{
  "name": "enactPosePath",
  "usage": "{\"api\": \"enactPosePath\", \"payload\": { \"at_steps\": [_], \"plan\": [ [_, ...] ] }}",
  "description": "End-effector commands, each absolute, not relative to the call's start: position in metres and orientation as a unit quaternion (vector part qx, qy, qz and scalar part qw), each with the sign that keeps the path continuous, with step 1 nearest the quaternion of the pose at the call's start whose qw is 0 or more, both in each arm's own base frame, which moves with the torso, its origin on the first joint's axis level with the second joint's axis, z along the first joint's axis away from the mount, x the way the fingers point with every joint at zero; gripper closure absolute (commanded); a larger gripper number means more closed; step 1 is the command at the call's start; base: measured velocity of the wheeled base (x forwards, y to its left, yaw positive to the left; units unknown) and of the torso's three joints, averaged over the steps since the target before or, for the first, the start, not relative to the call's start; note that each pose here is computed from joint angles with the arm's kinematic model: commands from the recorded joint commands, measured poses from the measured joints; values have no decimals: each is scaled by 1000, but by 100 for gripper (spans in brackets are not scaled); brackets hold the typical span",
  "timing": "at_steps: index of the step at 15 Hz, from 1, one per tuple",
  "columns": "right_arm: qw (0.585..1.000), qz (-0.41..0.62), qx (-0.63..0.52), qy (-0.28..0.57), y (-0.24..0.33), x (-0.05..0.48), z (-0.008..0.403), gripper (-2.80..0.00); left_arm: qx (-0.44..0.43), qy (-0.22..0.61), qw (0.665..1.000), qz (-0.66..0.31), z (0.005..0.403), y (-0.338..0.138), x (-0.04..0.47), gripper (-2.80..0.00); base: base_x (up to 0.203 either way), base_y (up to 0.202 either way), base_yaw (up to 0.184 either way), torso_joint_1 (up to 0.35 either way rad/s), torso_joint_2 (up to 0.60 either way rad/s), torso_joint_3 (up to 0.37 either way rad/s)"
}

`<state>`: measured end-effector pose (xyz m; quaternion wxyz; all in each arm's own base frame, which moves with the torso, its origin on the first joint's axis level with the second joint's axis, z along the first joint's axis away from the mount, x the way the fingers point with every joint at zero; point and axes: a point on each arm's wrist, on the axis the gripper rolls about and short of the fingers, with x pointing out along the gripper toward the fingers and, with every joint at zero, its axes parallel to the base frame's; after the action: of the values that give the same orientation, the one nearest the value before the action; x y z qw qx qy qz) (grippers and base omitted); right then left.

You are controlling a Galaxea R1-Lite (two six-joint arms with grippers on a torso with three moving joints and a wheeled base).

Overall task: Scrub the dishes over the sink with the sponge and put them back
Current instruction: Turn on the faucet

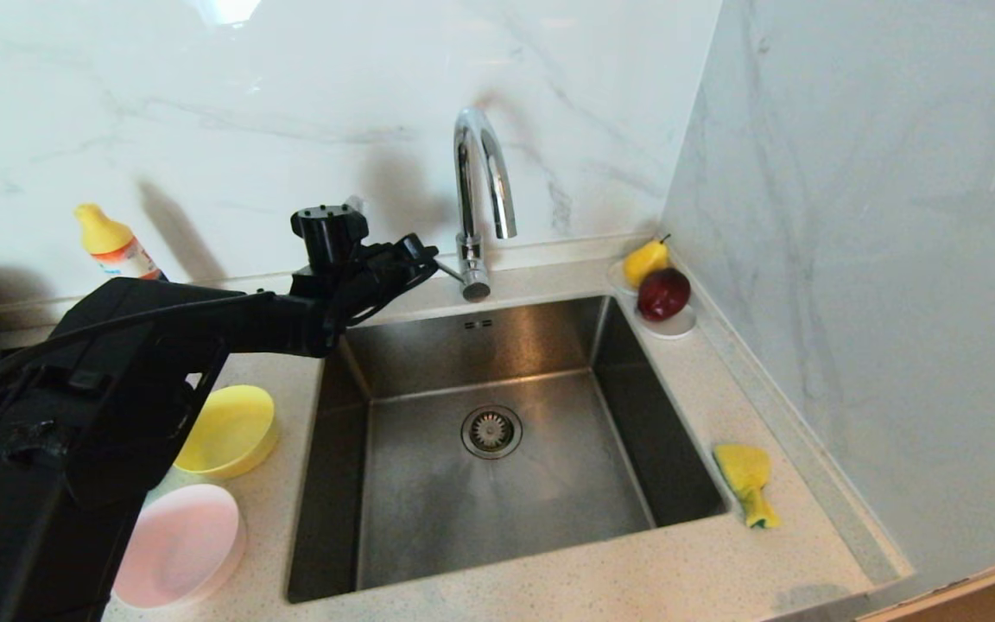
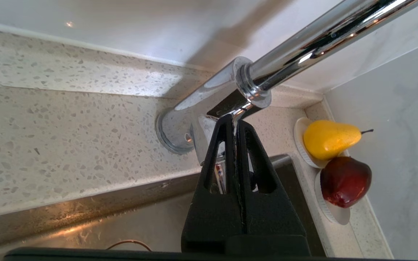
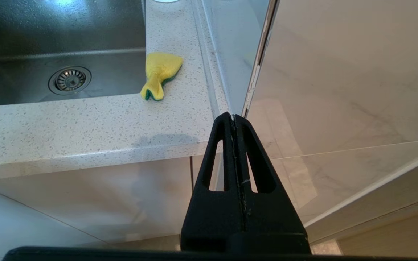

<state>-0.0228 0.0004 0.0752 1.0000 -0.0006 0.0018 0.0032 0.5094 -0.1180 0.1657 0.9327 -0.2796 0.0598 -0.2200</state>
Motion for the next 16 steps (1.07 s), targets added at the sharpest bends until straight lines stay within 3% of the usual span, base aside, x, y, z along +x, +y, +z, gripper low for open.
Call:
{"api": "enactPosePath", "payload": {
  "at_steps": [1, 16],
  "plan": [
    [1000, 4, -1, 3, 0, -23, 75, 0, -281, 64, 932, -221, 162, -120, 509, 0, 0, 0, 0, 0, 0, 0],
    [1000, 3, -1, 2, 0, -23, 75, 0, -261, 69, 944, -188, 149, -129, 497, 0, 0, 0, 0, 0, 0, 0]
  ]
}}
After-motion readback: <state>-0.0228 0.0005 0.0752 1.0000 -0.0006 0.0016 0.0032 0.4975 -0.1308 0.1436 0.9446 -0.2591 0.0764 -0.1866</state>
